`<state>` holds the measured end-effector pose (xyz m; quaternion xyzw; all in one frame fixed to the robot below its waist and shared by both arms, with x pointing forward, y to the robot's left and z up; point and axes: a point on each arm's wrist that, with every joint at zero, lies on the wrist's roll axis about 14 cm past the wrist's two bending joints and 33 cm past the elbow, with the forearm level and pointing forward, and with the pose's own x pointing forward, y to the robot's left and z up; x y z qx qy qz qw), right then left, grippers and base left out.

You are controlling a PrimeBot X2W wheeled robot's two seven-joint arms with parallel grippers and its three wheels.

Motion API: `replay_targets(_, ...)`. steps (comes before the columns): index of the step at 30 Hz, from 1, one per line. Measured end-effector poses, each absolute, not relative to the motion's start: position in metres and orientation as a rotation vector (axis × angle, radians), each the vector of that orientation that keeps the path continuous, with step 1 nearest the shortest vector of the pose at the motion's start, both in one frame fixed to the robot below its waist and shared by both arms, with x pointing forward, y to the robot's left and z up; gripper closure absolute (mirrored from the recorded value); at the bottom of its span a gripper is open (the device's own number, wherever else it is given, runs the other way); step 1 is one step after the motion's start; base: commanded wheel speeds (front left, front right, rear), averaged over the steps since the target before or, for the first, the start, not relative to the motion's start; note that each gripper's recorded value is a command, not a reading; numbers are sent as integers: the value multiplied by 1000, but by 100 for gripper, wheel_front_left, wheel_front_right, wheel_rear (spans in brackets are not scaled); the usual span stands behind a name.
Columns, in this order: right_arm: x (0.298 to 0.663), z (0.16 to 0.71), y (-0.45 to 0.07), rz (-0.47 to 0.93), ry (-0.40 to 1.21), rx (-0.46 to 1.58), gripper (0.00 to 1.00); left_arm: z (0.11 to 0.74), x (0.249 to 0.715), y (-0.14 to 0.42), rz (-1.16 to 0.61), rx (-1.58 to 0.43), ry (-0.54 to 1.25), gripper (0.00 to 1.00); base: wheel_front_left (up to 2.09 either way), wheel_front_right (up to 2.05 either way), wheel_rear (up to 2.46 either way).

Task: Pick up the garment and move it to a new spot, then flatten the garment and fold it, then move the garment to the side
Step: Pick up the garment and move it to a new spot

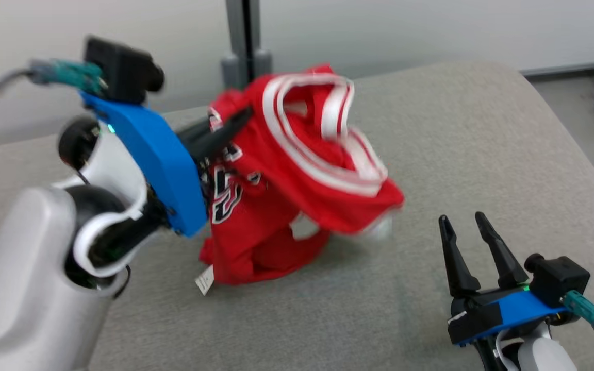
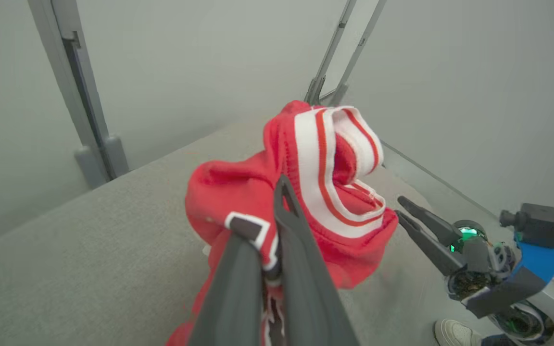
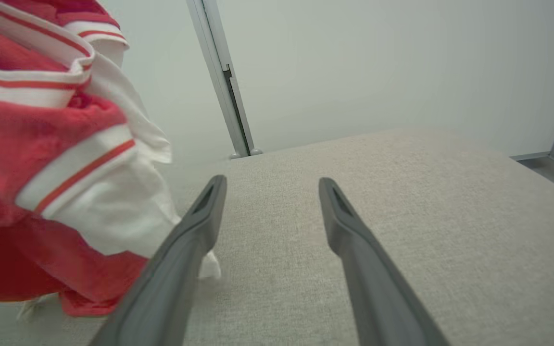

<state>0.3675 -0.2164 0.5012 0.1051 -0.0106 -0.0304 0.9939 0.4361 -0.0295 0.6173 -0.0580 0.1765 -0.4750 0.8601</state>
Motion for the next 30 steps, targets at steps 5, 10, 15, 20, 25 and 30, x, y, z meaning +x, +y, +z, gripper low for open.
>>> replay_targets(5,366,497,-230,-107,-16,214,0,535,439,-53,-999,-124,538,100,0,0,0)
replay_targets(10,366,490,-235,-124,-2,217,0,483,469,-44,-835,-80,512,0,0,0,0)
replay_targets(15,369,489,-232,-114,-2,220,0,467,476,-42,-718,-161,457,0,0,0,0)
replay_targets(20,376,495,-220,-71,-13,215,0,474,468,-23,-631,-268,368,0,0,0,0)
replay_targets(25,378,502,-209,-33,-19,206,0,485,454,18,-514,-314,234,0,0,0,0)
replay_targets(30,373,507,-202,-9,-14,191,0,491,435,77,-335,-293,98,0,0,0,0)
